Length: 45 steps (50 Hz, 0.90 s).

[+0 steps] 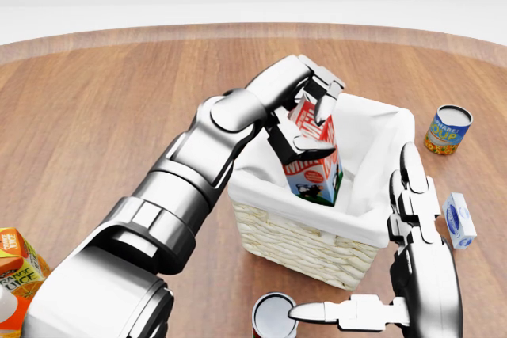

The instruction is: Pick the milk and place it in the basket.

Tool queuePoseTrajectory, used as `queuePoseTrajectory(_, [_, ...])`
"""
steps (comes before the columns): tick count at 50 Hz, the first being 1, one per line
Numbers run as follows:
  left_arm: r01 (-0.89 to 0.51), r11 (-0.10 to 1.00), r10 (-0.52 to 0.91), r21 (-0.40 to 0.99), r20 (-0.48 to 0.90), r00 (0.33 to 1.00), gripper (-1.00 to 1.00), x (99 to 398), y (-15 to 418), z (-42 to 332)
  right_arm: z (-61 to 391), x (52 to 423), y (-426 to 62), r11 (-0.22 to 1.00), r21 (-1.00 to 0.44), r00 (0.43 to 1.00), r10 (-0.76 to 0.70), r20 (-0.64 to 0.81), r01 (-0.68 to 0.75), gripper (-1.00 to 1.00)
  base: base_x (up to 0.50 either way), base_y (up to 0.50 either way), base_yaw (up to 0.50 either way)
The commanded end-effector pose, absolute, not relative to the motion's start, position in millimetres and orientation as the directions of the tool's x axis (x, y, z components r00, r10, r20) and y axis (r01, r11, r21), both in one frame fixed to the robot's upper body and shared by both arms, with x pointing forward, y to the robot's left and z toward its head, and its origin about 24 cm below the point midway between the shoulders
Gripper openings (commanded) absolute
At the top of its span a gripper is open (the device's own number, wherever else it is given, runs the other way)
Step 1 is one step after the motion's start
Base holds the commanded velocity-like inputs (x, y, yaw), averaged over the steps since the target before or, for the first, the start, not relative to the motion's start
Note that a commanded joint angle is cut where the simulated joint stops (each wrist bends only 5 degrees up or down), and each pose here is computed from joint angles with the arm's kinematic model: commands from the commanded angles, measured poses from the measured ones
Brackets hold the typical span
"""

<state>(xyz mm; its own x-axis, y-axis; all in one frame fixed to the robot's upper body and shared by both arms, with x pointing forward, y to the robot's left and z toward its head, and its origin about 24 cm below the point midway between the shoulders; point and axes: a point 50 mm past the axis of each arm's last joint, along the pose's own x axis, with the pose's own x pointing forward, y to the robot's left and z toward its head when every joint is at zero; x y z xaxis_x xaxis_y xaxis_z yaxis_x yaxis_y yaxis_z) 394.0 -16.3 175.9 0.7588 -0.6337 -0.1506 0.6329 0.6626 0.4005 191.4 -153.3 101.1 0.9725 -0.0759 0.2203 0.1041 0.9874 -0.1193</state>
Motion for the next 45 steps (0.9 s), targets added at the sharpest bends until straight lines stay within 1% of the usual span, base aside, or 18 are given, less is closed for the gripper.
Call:
queuePoseTrajectory(1, [0.598,0.716,-0.614,0.362,-0.082,0.785,-1.0,396.1,-18.7,185.6,100.7,190.9,-152.7,0.988,-0.12,0.973,-0.074,0.221,0.102,1.0,0.0,0.0,0.0])
queuePoseTrajectory(8, [0.569,0.734,-0.593,0.371,-0.058,0.803,-1.0,397.3,-16.2,185.2,99.8,191.5,-152.5,0.988,-0.12,0.973,-0.073,0.219,0.101,1.0,0.0,0.0,0.0])
queuePoseTrajectory(18, [0.565,0.738,-0.591,0.37,-0.05,0.805,-1.0,397.8,-15.6,186.8,100.3,190.8,-152.6,0.988,-0.12,0.973,-0.073,0.221,0.101,1.0,0.0,0.0,0.0])
queuePoseTrajectory(22, [0.538,0.748,-0.578,0.389,-0.017,0.816,-1.0,397.9,-15.2,188.8,100.3,190.9,-152.7,0.988,-0.12,0.973,-0.073,0.22,0.102,1.0,0.0,0.0,0.0])
queuePoseTrajectory(38, [0.529,0.736,-0.567,0.422,-0.042,0.823,-1.0,394.9,-19.5,176.8,100.0,190.3,-151.8,0.988,-0.122,0.973,-0.069,0.221,0.098,1.0,0.0,0.0,0.0])
queuePoseTrajectory(45, [0.524,0.741,-0.562,0.42,-0.039,0.826,-1.0,394.9,-20.9,178.2,100.3,190.7,-152.4,0.988,-0.12,0.973,-0.07,0.221,0.099,1.0,0.0,0.0,0.0])
